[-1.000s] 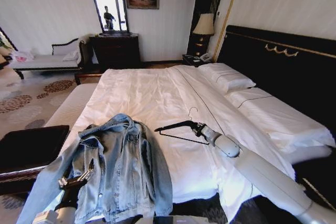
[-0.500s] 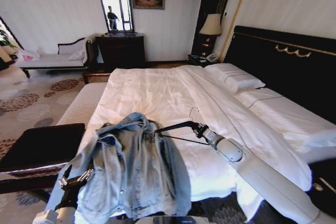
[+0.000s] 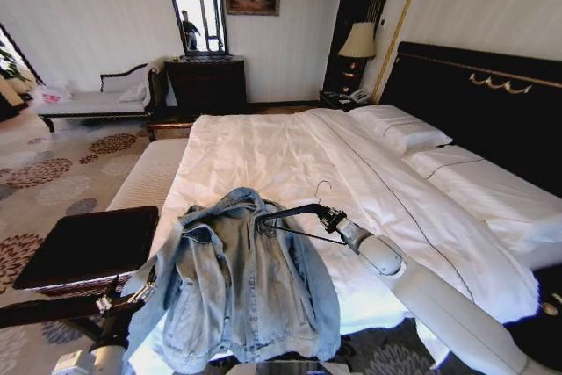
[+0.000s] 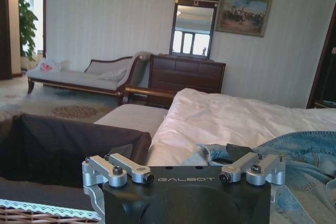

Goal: Pick up the clothes from the bed and hang them on the clothes hanger.

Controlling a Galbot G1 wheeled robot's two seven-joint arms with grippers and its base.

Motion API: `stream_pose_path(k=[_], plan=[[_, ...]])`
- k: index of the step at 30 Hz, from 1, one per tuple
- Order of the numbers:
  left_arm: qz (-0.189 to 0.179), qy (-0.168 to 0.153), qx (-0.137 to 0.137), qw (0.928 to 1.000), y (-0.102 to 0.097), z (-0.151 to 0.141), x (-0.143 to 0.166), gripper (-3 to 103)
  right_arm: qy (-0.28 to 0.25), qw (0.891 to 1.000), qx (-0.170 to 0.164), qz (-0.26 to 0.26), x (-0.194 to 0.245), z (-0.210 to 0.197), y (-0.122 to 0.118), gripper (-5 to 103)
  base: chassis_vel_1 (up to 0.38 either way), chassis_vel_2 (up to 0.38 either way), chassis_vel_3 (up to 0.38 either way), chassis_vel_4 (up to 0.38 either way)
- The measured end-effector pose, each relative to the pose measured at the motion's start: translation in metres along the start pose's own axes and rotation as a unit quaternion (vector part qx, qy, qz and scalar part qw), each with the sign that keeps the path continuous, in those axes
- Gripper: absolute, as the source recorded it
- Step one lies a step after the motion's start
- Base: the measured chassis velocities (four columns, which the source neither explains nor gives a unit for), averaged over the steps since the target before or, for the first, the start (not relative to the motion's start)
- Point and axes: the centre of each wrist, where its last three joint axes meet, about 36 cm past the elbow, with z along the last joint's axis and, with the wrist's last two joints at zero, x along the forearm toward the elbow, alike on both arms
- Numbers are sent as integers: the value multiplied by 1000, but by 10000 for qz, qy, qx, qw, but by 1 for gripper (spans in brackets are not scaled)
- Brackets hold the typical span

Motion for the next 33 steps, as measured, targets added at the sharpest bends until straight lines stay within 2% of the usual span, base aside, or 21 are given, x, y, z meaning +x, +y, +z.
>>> stream_pose_path(k=[3, 7, 8, 9, 12, 17, 19, 22, 24, 27, 28, 32, 33], plan=[[90, 102, 111, 9998, -4, -5, -12, 100, -71, 10000, -17, -13, 0, -4, 2, 30, 0, 0, 0, 0], [406, 632, 705, 9947, -26, -22, -47, 100, -237, 9997, -32, -46, 3, -13, 3, 30, 0, 0, 0, 0], [406, 632, 705, 9947, -26, -22, -47, 100, -237, 9997, -32, -46, 3, -13, 3, 30, 0, 0, 0, 0], [499, 742, 833, 9925, -35, -27, -59, 100, -286, 9996, -46, -59, 4, -16, 3, 30, 0, 0, 0, 0], [601, 867, 897, 9904, -52, -35, -91, 100, -488, 9987, -30, -127, 1, -26, 2, 30, 0, 0, 0, 0], [247, 1029, 1069, 9886, -43, -36, -103, 100, -965, 9946, 153, -361, -17, -57, 10, 30, 0, 0, 0, 0], [229, 1061, 1108, 9879, -42, -36, -105, 100, -987, 9943, 160, -368, -18, -58, 10, 30, 0, 0, 0, 0], [211, 1359, 1436, 9800, -45, -29, -128, 100, -1137, 9924, 198, -433, -17, -68, 9, 30, 0, 0, 0, 0], [243, 1422, 1525, 9777, -47, -28, -135, 100, -1162, 9920, 204, -438, -17, -71, 8, 30, 0, 0, 0, 0], [320, 1608, 1832, 9693, -50, -27, -154, 100, -1224, 9912, 216, -444, -18, -77, 5, 30, 0, 0, 0, 0], [320, 1608, 1832, 9693, -50, -27, -154, 100, -1224, 9912, 216, -444, -18, -77, 5, 30, 0, 0, 0, 0], [413, 1757, 2082, 9613, -53, -24, -174, 102, -1230, 9911, 199, -463, -17, -81, 3, 30, 0, 0, 0, 0], [425, 1770, 2109, 9604, -54, -23, -179, 100, -1226, 9912, 194, -467, -16, -81, 3, 30, 0, 0, 0, 0]])
